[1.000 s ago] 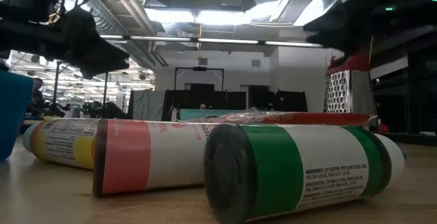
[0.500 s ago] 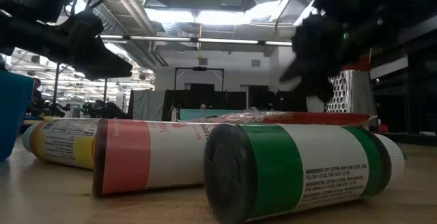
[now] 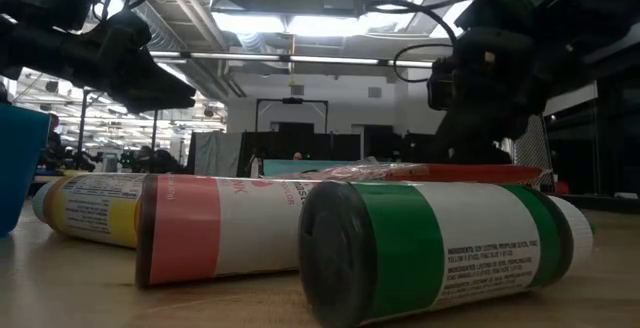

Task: Pick & Place Food Item
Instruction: Put the red popcorn bag into the blue bin

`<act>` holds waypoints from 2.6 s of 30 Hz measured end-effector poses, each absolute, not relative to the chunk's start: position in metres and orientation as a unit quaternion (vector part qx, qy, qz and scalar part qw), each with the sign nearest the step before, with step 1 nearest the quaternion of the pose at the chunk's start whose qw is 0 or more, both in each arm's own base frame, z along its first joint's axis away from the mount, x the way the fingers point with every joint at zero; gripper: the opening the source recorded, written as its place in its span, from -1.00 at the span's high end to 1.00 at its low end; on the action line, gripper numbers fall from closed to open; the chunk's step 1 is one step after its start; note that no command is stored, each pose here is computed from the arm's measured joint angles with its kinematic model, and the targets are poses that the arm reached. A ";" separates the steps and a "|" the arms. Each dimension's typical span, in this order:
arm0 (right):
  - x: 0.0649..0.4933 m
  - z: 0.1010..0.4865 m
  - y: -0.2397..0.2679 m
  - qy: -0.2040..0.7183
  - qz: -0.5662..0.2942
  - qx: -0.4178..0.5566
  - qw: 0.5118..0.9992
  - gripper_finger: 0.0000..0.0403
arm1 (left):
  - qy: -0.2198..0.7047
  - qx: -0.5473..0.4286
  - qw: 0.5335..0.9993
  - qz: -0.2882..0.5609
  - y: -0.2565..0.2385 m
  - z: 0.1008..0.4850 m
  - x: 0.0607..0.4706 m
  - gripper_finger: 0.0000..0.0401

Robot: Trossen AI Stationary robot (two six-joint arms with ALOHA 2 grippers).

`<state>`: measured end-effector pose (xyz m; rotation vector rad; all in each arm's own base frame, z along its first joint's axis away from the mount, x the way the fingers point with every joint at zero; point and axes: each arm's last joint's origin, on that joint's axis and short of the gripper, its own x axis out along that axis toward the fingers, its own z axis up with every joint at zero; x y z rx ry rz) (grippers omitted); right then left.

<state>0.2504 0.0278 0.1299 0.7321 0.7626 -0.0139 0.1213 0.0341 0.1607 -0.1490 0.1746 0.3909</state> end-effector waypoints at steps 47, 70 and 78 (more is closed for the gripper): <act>0.257 0.113 0.035 0.367 -0.010 0.346 0.863 -0.10 | 0.091 -0.104 0.974 0.180 0.033 0.159 0.121 -0.13; 0.290 0.150 0.028 0.267 0.016 0.324 0.907 0.99 | 0.069 -0.093 0.976 0.184 0.034 0.164 0.122 -0.13; 0.334 0.218 0.025 0.184 0.035 0.210 0.960 0.99 | 0.063 -0.079 0.976 0.194 0.034 0.165 0.122 -0.13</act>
